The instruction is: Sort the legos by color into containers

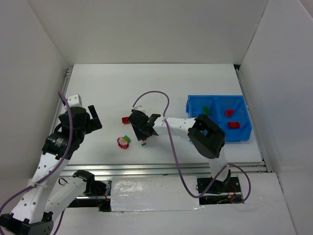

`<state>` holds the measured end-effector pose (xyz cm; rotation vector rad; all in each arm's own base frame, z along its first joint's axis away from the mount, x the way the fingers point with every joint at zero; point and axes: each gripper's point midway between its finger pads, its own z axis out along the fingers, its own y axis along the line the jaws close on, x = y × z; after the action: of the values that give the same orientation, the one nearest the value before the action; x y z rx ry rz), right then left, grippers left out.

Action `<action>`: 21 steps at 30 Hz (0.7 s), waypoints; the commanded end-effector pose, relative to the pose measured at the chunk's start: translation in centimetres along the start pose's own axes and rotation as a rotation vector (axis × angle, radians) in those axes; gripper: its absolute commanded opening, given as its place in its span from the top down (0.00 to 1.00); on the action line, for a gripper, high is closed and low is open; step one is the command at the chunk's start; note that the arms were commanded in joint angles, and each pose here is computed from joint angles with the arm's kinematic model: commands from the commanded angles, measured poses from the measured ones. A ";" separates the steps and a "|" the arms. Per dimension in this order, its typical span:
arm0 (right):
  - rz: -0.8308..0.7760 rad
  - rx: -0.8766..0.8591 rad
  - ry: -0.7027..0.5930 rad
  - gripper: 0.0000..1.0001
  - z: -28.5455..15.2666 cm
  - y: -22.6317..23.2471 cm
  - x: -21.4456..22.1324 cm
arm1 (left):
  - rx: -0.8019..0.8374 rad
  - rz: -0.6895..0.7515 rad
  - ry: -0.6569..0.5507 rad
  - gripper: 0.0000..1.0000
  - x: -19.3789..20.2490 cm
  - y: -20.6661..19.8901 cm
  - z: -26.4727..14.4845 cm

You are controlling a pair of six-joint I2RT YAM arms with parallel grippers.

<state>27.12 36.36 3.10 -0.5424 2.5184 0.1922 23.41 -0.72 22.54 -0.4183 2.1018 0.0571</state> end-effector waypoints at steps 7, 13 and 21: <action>0.003 -0.070 0.003 0.46 0.3 1.4 0.4 | 0.027 -0.004 -0.036 0.01 -1.1 -0.5 -0.1; -0.006 -0.045 0.027 0.53 0.7 1.0 0.9 | 0.029 -0.003 -0.035 0.01 -1.1 -0.5 -0.2; -0.006 -0.010 0.026 0.69 0.5 0.4 1.0 | 0.035 -0.004 -0.039 0.00 -1.1 -0.6 -0.2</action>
<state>26.30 36.64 2.01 -0.5745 2.5515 0.2249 23.51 -1.02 22.63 -0.4092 2.1009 0.0377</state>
